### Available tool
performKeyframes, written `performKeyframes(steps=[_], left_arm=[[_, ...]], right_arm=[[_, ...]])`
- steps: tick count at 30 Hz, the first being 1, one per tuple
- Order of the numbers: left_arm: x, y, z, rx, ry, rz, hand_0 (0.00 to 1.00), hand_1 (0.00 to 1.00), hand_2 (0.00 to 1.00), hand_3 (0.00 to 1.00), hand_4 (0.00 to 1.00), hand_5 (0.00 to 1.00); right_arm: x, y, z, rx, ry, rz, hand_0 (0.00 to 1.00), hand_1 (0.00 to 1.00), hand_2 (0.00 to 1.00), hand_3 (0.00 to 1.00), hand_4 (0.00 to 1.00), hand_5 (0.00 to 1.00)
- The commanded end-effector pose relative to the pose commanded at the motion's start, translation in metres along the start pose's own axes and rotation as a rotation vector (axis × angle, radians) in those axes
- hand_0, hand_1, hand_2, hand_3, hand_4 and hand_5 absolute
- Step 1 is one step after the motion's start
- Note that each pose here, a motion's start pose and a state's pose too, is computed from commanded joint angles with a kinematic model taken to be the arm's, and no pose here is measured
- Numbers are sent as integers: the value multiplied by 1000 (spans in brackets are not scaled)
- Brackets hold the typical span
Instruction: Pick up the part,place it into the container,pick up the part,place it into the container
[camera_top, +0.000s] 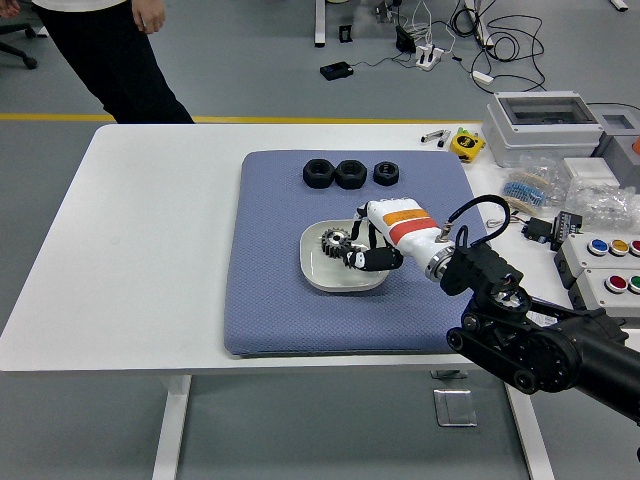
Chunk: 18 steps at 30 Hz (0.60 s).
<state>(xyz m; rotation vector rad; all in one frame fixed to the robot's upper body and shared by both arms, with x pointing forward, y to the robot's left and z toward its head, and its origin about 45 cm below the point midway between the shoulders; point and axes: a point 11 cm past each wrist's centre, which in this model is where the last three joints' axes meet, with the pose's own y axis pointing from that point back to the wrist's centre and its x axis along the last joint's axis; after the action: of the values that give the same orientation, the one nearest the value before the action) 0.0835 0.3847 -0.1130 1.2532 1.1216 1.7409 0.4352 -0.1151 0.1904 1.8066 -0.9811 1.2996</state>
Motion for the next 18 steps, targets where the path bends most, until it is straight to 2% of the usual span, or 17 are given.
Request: performKeyframes(steps=[3, 4, 18], left_arm=[[0, 0, 0, 0, 2, 1, 534, 557, 657, 594, 586, 558], [0, 0, 0, 0, 3, 1, 533, 556, 657, 593, 586, 558], [1, 0, 0, 2, 0, 2, 532, 551, 658, 593, 586, 559]], right_arm=[[1, -1, -2, 16, 9, 6, 422, 569, 658, 828, 998, 509], [3, -1, -3, 20, 9, 15, 525, 631, 710, 863, 998, 530], [21, 0, 5, -1, -43, 118, 520, 628, 707, 860, 998, 542]])
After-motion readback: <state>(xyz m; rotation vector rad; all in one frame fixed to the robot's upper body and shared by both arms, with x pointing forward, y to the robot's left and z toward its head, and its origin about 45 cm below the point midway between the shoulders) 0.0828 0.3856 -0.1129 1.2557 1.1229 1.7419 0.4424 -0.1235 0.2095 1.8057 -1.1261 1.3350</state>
